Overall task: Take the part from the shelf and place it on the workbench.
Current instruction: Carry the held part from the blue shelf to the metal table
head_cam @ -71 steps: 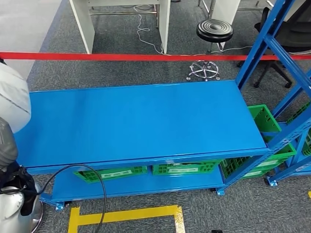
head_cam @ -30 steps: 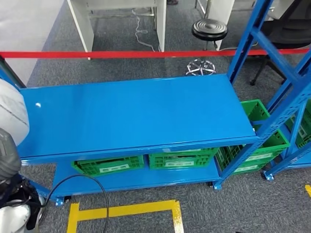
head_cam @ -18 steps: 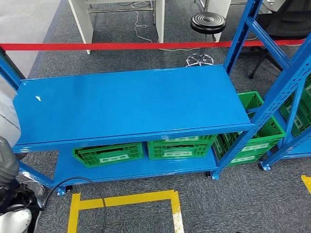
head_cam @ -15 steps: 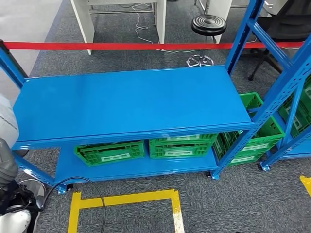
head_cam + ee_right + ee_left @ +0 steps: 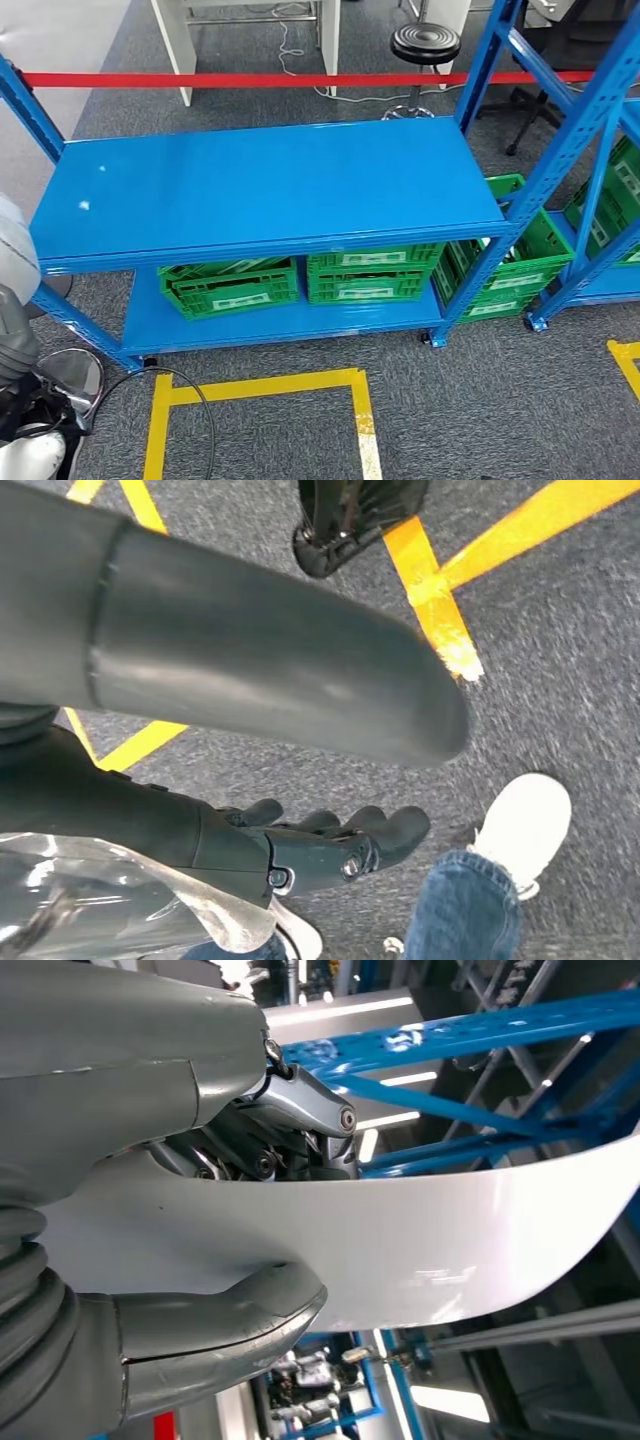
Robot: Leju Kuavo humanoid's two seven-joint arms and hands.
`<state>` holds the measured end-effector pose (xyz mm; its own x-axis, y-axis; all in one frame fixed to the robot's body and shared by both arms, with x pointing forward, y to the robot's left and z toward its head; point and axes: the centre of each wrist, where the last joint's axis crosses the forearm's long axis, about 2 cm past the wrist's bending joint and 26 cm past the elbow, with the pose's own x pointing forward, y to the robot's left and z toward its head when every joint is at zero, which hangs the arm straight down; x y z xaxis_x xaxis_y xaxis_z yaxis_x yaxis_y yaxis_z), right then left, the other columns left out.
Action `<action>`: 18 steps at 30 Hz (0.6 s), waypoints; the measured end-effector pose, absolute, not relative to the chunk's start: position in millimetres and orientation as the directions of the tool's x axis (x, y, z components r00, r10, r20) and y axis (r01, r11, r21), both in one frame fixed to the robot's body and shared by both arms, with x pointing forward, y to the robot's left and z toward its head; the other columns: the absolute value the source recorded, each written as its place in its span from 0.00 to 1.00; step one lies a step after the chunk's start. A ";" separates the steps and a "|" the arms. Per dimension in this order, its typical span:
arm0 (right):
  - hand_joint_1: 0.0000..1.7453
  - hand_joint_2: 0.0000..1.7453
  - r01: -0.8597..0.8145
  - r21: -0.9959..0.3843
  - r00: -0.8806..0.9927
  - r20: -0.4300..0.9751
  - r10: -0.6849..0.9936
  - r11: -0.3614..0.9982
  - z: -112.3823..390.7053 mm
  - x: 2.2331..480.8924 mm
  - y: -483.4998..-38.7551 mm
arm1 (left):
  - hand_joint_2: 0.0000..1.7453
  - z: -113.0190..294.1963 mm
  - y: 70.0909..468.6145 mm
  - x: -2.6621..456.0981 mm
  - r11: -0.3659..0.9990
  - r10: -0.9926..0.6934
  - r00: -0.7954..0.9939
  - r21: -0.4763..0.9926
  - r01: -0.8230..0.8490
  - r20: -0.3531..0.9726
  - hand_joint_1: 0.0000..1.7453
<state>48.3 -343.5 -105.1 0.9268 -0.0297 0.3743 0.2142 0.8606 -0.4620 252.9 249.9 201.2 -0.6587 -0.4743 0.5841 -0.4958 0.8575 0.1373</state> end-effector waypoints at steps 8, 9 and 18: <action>0.00 0.00 0.216 -0.461 0.921 0.390 -0.022 0.861 -105.3 46.9 -342.0 | 1.00 199.1 253.5 251.2 0.851 -0.483 -0.651 0.142 -0.505 0.585 1.00; 0.00 0.00 0.215 -0.459 0.921 0.389 -0.023 0.862 -105.4 46.7 -341.5 | 1.00 198.7 253.8 250.8 0.851 -0.483 -0.650 0.141 -0.506 0.587 1.00; 0.00 0.00 0.209 -0.455 0.924 0.381 -0.023 0.866 -105.9 44.4 -339.2 | 1.00 197.1 254.0 247.0 0.848 -0.489 -0.649 0.143 -0.510 0.583 1.00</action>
<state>44.4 -339.2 -105.9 0.9241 -0.0225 0.3815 0.2090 0.8656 -0.4551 247.0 254.0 197.1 -0.6491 -0.4887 0.5829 -0.5101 0.8481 0.1430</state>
